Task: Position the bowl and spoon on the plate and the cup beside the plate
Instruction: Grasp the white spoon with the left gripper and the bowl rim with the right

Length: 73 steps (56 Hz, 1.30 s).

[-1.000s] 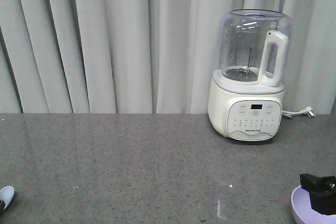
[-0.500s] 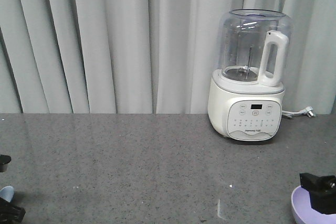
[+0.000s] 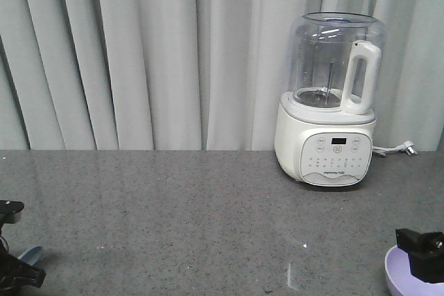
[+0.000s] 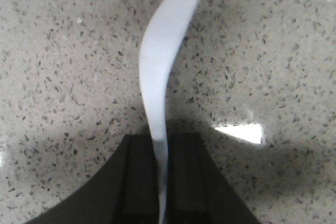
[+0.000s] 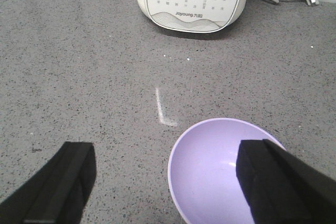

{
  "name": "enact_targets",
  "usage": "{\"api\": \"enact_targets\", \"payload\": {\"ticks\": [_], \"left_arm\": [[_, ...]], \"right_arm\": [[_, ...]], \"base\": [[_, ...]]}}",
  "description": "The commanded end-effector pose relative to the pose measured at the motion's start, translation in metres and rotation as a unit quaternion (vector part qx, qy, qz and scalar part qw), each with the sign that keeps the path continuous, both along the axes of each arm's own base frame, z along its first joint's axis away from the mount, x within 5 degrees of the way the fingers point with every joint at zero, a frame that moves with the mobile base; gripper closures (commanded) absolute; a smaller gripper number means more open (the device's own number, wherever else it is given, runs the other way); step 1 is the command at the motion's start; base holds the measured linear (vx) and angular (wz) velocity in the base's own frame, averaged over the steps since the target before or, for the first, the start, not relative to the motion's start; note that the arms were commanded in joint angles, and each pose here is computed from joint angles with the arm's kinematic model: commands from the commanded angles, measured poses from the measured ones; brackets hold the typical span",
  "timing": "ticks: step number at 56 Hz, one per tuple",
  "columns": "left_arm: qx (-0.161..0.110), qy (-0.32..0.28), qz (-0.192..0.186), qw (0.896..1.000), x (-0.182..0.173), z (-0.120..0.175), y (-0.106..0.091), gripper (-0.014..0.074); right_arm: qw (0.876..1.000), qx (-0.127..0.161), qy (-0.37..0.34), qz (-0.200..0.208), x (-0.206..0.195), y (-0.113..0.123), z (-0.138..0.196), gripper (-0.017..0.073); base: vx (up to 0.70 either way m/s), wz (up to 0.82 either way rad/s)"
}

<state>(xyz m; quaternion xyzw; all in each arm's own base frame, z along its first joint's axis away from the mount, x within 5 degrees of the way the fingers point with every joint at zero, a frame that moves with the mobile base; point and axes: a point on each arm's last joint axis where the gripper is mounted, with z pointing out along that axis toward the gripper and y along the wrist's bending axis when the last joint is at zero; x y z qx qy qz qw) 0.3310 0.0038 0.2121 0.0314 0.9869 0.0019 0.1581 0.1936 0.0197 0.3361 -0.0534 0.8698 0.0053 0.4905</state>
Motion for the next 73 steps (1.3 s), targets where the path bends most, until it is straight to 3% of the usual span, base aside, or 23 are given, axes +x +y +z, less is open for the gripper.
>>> {"api": "enact_targets", "payload": {"ticks": [1,10,21,26,41,59,66,73], "left_arm": [[-0.003,0.009,-0.003,1.000,-0.002,0.004,0.000,0.0602],[-0.012,0.000,0.000,1.000,-0.004,0.010,-0.002,0.0601],[-0.027,-0.082,-0.015,0.996,-0.016,0.052,-0.009,0.0597],[-0.045,-0.132,-0.015,0.990,-0.028,0.079,-0.012,0.0596],[-0.061,-0.247,-0.021,0.967,-0.071,0.143,-0.015,0.0594],[-0.072,-0.295,-0.024,0.953,-0.106,0.173,-0.017,0.0594],[-0.077,-0.293,-0.024,0.953,-0.108,0.174,-0.018,0.0594],[-0.076,-0.296,-0.024,0.952,-0.110,0.175,-0.018,0.0594]], "right_arm": [[0.998,0.004,-0.063,0.005,0.002,0.001,0.020,-0.0028],[0.998,-0.002,-0.059,0.007,0.001,0.001,0.020,-0.0028],[1.000,-0.007,-0.027,0.002,-0.002,-0.001,0.024,-0.0025],[1.000,-0.008,-0.006,-0.007,-0.003,-0.002,0.038,-0.0022],[0.995,-0.002,0.064,-0.072,0.013,-0.022,0.059,-0.0022],[0.974,0.025,0.143,-0.176,0.047,-0.075,0.025,0.0004],[0.967,0.051,0.172,-0.182,0.062,-0.086,0.007,0.0003],[0.963,0.051,0.201,-0.173,0.078,-0.089,-0.012,0.0003]], "base": [[0.00,0.00],[0.00,0.00],[0.00,0.00],[0.00,0.00],[0.00,0.00],[0.00,0.00],[0.00,0.00],[0.00,0.00]]}}
